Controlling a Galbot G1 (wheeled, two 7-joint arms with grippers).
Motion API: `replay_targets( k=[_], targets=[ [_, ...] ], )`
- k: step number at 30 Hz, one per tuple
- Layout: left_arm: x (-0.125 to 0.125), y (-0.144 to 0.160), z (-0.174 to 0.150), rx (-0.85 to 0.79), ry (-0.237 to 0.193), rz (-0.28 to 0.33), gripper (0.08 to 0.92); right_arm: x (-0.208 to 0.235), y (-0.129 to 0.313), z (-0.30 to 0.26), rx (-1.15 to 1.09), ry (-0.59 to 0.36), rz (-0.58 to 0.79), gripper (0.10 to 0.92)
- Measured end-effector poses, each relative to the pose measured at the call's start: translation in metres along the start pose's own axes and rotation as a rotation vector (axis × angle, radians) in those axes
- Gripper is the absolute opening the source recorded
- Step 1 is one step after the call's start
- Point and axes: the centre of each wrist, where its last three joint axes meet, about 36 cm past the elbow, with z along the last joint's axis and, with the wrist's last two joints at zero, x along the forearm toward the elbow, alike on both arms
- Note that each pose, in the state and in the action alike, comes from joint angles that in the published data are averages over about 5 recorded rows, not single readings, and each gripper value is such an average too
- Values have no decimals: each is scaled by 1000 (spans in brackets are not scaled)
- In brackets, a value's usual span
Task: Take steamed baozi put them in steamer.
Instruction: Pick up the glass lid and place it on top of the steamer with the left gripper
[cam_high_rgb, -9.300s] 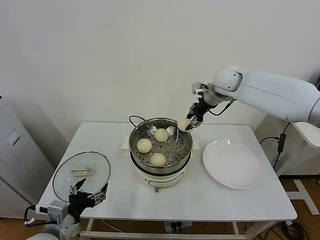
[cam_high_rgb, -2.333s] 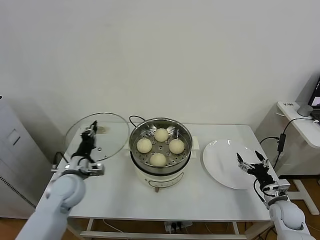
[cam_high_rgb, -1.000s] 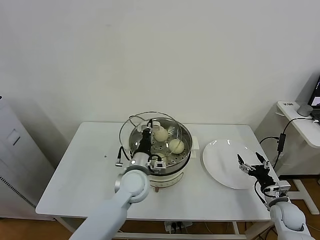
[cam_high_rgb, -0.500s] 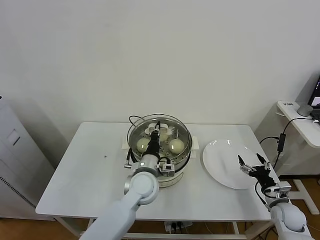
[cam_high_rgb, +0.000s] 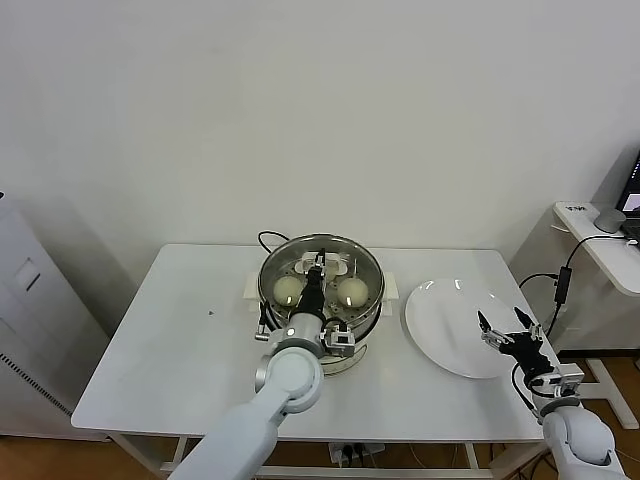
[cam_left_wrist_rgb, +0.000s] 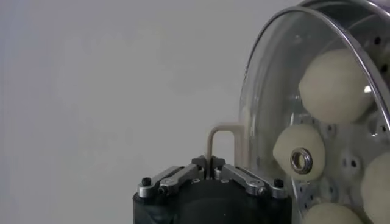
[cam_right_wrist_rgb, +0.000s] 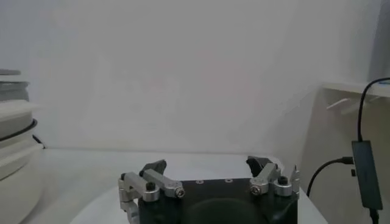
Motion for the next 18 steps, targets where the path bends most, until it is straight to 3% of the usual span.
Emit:
replay_targets(
  k=[18],
  targets=[
    [-4, -6, 1, 12, 7, 10, 110, 2, -2, 0, 0, 1, 5, 823]
  ],
)
